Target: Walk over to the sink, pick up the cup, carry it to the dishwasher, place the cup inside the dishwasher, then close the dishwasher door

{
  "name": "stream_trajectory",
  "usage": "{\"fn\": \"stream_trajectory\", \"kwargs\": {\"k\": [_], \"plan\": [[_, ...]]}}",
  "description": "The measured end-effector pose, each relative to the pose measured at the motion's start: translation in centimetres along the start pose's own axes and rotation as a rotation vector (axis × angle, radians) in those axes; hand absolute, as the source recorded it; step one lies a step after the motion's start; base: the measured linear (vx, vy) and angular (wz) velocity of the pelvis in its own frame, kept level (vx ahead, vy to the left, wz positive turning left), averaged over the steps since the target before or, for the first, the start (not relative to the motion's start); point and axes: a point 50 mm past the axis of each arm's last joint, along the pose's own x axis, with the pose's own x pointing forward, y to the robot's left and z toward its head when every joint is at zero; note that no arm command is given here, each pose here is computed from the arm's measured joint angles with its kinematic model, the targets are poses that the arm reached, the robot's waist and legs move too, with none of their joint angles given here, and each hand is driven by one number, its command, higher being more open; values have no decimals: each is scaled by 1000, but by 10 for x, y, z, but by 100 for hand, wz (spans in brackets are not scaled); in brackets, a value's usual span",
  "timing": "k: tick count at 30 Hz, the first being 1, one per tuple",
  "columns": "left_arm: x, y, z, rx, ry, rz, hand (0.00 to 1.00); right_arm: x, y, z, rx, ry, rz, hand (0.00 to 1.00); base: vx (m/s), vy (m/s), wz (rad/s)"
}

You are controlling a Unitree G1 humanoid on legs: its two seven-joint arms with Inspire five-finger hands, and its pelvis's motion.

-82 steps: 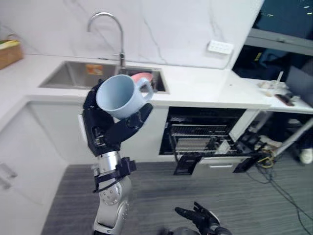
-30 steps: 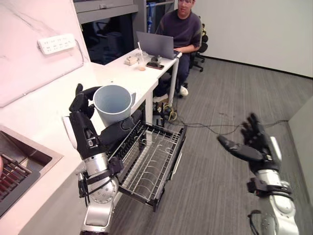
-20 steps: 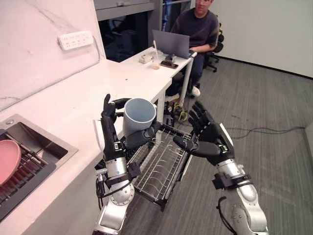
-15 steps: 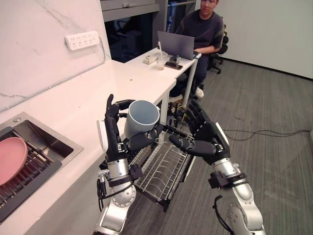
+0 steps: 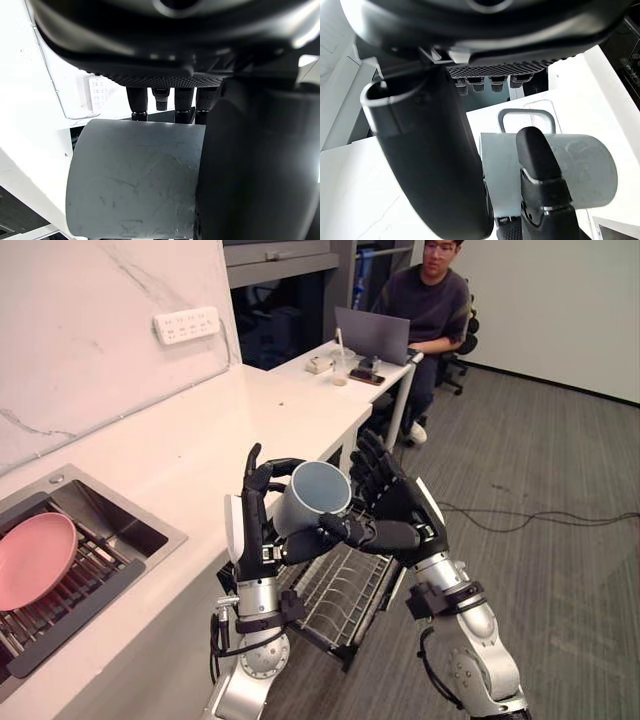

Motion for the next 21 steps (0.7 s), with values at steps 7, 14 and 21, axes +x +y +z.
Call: {"fn": "stream_trajectory", "kwargs": {"k": [7, 14, 21], "plan": [[-4, -9, 9, -29, -71, -61, 0, 3, 3, -1, 5, 8, 1, 100, 5, 39, 8], [-3, -9, 13, -41, -99, -82, 0, 5, 3, -2, -17, 35, 11, 100, -4, 41, 2], [-2, -7, 13, -85, -79, -110, 0, 7, 2, -1, -63, 57, 18, 100, 5, 44, 4]]}}
